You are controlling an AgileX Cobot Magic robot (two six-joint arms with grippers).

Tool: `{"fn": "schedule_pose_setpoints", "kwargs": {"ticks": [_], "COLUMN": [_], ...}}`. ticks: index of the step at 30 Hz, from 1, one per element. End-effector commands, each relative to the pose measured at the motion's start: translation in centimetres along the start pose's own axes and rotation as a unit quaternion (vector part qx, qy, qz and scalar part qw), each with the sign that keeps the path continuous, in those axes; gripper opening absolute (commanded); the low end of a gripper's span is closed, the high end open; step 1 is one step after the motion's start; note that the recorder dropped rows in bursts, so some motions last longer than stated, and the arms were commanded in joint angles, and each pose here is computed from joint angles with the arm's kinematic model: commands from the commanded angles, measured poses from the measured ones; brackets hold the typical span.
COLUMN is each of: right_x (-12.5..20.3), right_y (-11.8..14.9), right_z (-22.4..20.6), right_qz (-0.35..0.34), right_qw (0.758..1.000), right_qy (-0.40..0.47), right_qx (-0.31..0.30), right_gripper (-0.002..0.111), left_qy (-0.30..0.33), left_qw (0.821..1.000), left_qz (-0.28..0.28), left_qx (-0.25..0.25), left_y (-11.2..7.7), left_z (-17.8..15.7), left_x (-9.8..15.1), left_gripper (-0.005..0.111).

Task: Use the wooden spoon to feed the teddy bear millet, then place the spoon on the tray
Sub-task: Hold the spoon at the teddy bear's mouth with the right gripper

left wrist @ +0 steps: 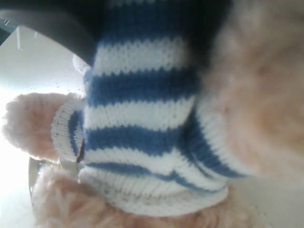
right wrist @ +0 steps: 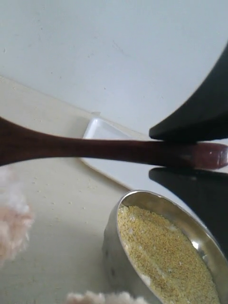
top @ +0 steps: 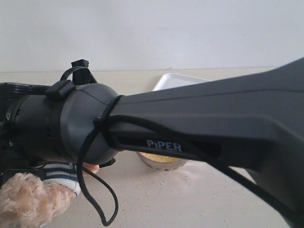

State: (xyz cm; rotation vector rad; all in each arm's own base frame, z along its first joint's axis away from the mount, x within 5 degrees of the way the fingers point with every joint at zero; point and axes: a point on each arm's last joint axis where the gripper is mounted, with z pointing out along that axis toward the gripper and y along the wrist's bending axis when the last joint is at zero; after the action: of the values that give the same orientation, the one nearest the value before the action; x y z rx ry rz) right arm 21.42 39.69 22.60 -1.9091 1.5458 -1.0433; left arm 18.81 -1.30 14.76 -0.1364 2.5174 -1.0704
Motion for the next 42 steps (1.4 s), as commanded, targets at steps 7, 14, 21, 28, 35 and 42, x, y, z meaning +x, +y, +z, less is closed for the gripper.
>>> {"fn": "schedule_pose_setpoints", "kwargs": {"ticks": [7, 14, 21, 28, 35, 42], "right_x": [1.0, 1.0, 1.2, 1.3, 3.2, 6.8], "right_y": [-1.5, -1.7, -1.7, -1.9, -3.5, -5.7], "right_z": [-1.0, -2.4, -1.4, -1.3, -1.8, -1.1], "right_qz": [0.017, 0.023, 0.035, 0.038, 0.077, 0.132], "right_qw": [0.999, 0.999, 0.999, 0.999, 0.997, 0.991], "right_qy": [-0.001, -0.016, -0.006, -0.004, -0.007, -0.002], "right_qx": [0.031, 0.036, 0.027, 0.031, 0.029, -0.017], "right_gripper": [0.000, 0.000, 0.000, 0.000, 0.000, 0.000], "left_qy": [-0.005, -0.005, -0.005, -0.005, -0.005, -0.005], "left_qw": [1.000, 1.000, 1.000, 1.000, 1.000, 1.000], "left_qz": [0.004, 0.004, 0.004, 0.004, 0.004, 0.004], "left_qx": [0.008, 0.008, 0.008, 0.008, 0.008, 0.008], "left_y": [-0.3, -0.3, -0.3, -0.3, -0.3, -0.3], "left_z": [-0.2, -0.2, -0.2, -0.2, -0.2, -0.2], "left_x": [0.1, 0.1, 0.1, 0.1, 0.1, 0.1], "left_gripper": [0.005, 0.005, 0.005, 0.005, 0.005, 0.005]}}
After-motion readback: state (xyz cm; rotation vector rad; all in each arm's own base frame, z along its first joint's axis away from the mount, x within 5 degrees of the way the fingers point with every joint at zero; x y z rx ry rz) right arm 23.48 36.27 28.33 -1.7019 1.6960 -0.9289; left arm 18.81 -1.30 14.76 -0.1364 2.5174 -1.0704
